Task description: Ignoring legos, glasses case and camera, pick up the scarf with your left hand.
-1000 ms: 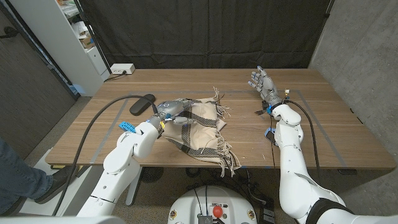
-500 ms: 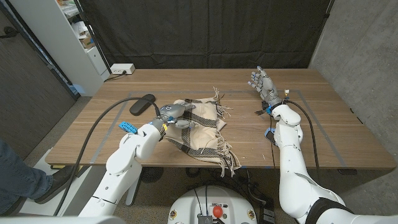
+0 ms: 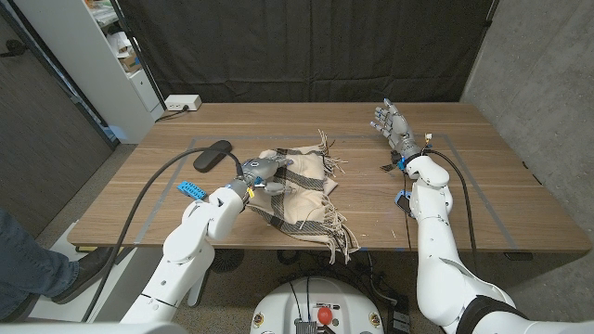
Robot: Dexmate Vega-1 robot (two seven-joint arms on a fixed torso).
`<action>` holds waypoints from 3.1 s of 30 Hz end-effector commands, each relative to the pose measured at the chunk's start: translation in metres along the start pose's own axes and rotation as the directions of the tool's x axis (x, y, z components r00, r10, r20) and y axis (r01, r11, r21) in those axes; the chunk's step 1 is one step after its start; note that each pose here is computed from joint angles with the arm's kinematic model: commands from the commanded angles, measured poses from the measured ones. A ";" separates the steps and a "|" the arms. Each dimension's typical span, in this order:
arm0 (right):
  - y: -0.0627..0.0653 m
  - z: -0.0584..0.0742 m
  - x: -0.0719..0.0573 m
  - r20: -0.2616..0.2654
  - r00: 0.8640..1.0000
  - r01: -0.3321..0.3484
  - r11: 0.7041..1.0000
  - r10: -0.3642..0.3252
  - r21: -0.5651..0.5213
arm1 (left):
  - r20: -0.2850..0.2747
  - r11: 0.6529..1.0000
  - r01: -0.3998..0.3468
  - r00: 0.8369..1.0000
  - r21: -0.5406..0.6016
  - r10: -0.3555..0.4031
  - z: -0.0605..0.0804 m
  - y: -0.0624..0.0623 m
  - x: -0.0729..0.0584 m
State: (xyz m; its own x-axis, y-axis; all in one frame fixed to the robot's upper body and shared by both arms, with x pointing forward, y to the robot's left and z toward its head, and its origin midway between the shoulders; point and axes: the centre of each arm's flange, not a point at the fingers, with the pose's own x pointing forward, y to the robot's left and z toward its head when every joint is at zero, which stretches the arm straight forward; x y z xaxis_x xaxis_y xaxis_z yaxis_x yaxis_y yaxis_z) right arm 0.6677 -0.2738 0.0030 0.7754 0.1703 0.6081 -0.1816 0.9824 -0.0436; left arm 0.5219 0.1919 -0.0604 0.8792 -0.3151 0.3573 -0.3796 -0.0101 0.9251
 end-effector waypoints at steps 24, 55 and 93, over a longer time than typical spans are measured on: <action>-0.001 -0.008 0.000 -0.013 1.000 -0.007 1.000 0.007 0.007 | -0.041 0.996 0.067 0.997 0.060 -0.064 0.011 -0.024 0.006; -0.005 -0.013 0.000 -0.024 1.000 -0.002 1.000 0.002 0.011 | -0.120 0.982 0.153 0.983 0.113 -0.139 0.022 -0.039 0.016; -0.007 -0.015 -0.006 -0.026 1.000 0.007 1.000 -0.007 0.016 | -0.128 0.990 0.142 0.982 0.012 -0.140 0.028 -0.042 0.021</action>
State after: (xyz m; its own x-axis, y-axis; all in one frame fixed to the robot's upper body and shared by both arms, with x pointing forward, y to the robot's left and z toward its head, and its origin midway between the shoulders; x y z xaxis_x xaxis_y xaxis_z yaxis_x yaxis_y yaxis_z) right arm 0.6764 -0.2785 -0.0110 0.7914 0.1697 0.5872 -0.1898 0.9814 -0.0279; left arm 0.5462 0.1604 -0.0935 0.9488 -0.1868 0.2547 -0.2799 -0.1238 0.9520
